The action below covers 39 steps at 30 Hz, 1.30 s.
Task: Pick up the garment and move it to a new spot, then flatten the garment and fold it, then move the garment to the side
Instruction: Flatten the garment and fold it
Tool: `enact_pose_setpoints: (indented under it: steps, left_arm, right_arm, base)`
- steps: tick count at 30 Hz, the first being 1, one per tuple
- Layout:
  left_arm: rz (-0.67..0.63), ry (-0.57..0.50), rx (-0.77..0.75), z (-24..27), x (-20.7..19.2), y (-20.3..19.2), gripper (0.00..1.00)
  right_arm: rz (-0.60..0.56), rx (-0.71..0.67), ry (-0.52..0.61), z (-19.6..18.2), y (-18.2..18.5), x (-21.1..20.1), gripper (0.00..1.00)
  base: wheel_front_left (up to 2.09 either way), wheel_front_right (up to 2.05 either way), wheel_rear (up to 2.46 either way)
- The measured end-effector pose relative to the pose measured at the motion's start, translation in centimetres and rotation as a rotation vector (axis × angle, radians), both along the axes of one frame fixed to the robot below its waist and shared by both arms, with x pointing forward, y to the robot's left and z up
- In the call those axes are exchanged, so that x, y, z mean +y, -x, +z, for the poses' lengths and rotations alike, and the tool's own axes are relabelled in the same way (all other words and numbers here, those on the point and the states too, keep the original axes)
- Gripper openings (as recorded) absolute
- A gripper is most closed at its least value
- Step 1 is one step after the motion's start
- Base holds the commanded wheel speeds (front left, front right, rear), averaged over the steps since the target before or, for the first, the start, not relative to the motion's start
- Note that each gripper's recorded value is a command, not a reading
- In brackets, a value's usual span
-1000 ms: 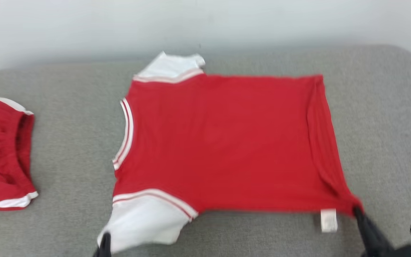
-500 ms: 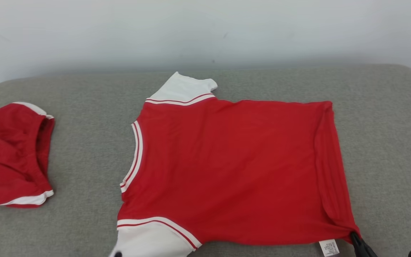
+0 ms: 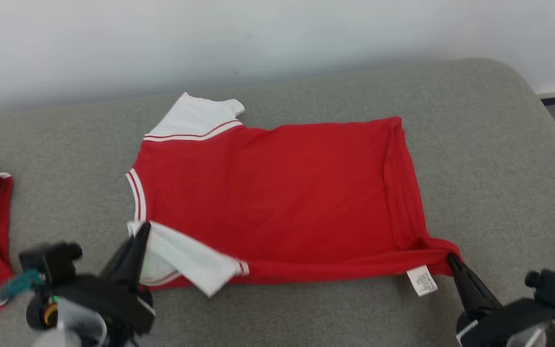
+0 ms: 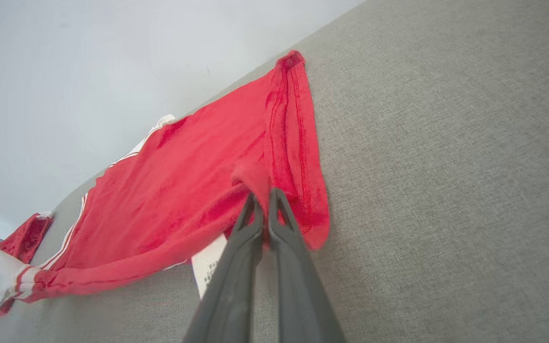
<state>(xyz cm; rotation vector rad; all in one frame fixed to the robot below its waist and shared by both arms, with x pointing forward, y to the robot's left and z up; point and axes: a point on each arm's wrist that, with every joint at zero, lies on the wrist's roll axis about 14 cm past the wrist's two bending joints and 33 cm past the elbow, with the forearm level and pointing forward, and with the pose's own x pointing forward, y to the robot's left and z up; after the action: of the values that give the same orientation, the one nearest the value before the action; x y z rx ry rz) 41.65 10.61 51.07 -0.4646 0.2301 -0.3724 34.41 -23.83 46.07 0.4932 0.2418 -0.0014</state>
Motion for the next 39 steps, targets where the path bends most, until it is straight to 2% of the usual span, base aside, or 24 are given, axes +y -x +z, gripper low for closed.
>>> enact_pose_setpoints:
  steps: [7,11,18,19,20,21,22,28,31,39]
  left_arm:
    - [-0.014,-0.054,0.034,-1.4,-0.1,-5.8,0.0]
    - [-0.016,-0.104,0.088,-3.8,0.1,-8.4,0.0]
    - [-0.022,-0.147,0.123,-6.1,0.0,-10.0,0.0]
    - [-0.02,-0.144,0.124,-6.1,-0.1,-10.0,0.0]
    - [-0.016,-0.144,0.12,-6.2,-0.1,-10.1,0.0]
    - [-0.014,-0.152,0.103,-6.0,-0.1,-10.2,0.49]
    - [-0.006,-0.154,0.09,-5.8,0.1,-10.3,1.0]
    - [0.024,-0.163,-0.001,-4.4,0.9,-9.8,1.0]
    - [0.061,-0.176,-0.028,-4.4,2.3,-8.8,1.0]
    - [0.067,-0.236,0.058,-8.3,3.4,-4.1,1.0]
  right_arm:
    - [0.002,0.049,0.019,-0.9,-3.5,-0.6,0.0]
    - [0.02,0.07,0.041,-1.5,-5.8,-0.4,0.0]
    - [0.019,0.068,0.081,-2.0,-7.9,-0.8,0.0]
    - [0.02,0.063,0.088,-2.0,-8.1,-0.8,0.11]
    - [0.025,0.054,0.096,-1.9,-8.3,-0.7,0.54]
    - [0.03,0.046,0.105,-1.8,-8.5,-0.6,1.0]
    - [0.029,0.04,0.113,-1.7,-8.5,-0.7,1.0]
    - [0.036,-0.034,0.198,-0.7,-7.9,-1.6,1.0]
    - [0.045,-0.032,0.221,-1.3,-6.7,-1.7,1.0]
    - [0.038,0.017,0.241,-3.5,-4.6,-2.3,1.0]
  base:
    - [0.0,0.0,0.0]
    - [0.0,0.0,0.0]
    - [0.0,0.0,0.0]
    - [0.0,0.0,0.0]
    - [0.0,0.0,0.0]
    - [0.0,0.0,0.0]
    - [0.0,0.0,0.0]
    - [0.0,0.0,0.0]
    - [0.0,0.0,0.0]
    - [0.0,0.0,0.0]
